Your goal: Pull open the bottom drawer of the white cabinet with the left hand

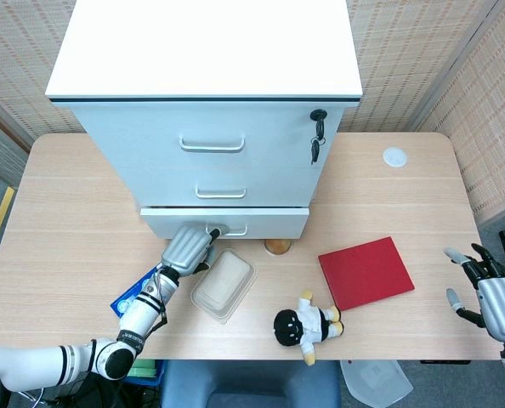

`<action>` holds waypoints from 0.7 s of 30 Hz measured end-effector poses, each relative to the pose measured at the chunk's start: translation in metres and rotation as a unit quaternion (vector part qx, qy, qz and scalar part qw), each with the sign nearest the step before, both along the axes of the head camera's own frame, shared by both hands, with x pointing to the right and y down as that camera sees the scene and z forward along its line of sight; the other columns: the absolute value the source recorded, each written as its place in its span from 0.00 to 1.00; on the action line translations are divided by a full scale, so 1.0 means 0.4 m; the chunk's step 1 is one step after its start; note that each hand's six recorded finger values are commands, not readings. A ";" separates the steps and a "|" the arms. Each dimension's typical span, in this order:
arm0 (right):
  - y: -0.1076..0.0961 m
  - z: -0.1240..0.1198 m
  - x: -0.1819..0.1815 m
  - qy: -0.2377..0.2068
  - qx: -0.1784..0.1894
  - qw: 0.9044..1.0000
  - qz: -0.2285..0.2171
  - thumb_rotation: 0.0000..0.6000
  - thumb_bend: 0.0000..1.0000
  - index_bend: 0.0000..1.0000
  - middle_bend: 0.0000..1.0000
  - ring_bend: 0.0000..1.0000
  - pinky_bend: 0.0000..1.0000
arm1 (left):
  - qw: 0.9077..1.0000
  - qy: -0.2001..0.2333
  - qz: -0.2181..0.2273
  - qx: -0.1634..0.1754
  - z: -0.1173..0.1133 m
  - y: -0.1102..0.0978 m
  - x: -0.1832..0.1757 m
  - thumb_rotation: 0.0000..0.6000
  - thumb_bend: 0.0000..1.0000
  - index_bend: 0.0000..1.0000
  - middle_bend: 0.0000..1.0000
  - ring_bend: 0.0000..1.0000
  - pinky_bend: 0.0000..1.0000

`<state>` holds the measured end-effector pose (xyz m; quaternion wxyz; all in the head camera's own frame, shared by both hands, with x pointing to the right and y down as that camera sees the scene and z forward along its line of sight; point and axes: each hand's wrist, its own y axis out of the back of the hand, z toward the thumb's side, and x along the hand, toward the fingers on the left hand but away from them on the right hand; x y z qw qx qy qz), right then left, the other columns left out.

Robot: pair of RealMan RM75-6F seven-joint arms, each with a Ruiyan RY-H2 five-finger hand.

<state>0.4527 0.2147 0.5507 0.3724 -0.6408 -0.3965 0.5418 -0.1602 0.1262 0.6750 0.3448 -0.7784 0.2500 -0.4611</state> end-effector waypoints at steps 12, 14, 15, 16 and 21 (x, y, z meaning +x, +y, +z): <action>0.003 0.004 -0.003 0.000 -0.003 1.000 -0.001 1.00 0.35 0.19 0.30 0.18 0.26 | 1.000 -0.005 0.016 -0.003 -0.016 0.027 -0.003 1.00 0.66 0.22 0.93 1.00 1.00; 0.004 0.004 -0.004 0.000 -0.003 1.000 -0.001 1.00 0.35 0.19 0.30 0.18 0.26 | 1.000 -0.006 0.017 -0.004 -0.018 0.031 -0.005 1.00 0.66 0.23 0.93 1.00 1.00; 0.004 0.004 -0.004 0.000 -0.003 1.000 -0.001 1.00 0.35 0.19 0.30 0.18 0.26 | 1.000 -0.007 0.018 -0.004 -0.019 0.034 -0.005 1.00 0.66 0.23 0.93 1.00 1.00; 0.003 0.003 -0.005 0.000 -0.003 1.000 -0.001 1.00 0.35 0.19 0.30 0.18 0.26 | 1.000 -0.006 0.019 -0.004 -0.020 0.037 -0.005 1.00 0.66 0.23 0.93 1.00 1.00; 0.002 0.006 -0.011 -0.001 -0.005 1.000 -0.005 1.00 0.35 0.19 0.30 0.18 0.26 | 1.000 -0.004 0.024 -0.004 -0.030 0.049 -0.005 1.00 0.66 0.23 0.93 1.00 1.00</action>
